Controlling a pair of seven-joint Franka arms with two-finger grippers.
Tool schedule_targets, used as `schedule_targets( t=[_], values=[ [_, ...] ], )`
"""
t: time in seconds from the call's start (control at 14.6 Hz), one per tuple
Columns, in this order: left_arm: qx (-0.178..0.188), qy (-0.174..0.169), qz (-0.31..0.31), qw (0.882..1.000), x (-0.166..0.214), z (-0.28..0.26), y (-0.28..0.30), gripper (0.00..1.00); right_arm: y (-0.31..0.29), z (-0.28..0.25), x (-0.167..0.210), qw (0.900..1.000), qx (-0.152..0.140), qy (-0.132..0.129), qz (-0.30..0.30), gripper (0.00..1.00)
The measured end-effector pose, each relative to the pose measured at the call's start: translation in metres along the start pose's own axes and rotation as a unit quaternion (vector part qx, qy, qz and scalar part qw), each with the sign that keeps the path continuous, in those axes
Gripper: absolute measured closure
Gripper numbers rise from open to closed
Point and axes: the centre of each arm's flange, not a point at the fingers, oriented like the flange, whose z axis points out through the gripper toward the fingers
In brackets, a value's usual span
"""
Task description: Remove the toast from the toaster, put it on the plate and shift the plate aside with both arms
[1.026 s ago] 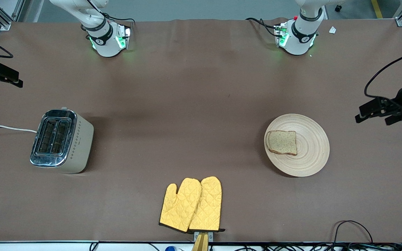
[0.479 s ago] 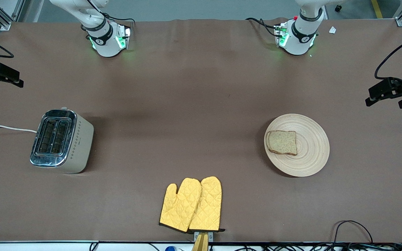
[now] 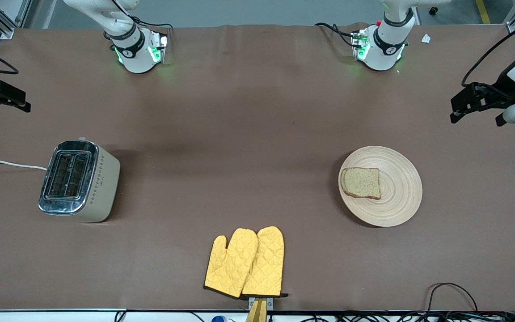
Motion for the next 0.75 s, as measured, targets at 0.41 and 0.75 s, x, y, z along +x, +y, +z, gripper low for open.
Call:
schedule_targets(
  t=[0.41,0.75],
  values=[
    [0.002,0.017,-0.007,1.000,-0.009,0.014,-0.010,0.00,0.000,0.000,0.000,1.000,0.000,0.000,0.000,0.00],
    [0.002,0.013,-0.005,1.000,-0.008,0.022,-0.009,0.00,0.000,0.000,-0.001,1.000,0.000,-0.001,0.000,0.00]
  ],
)
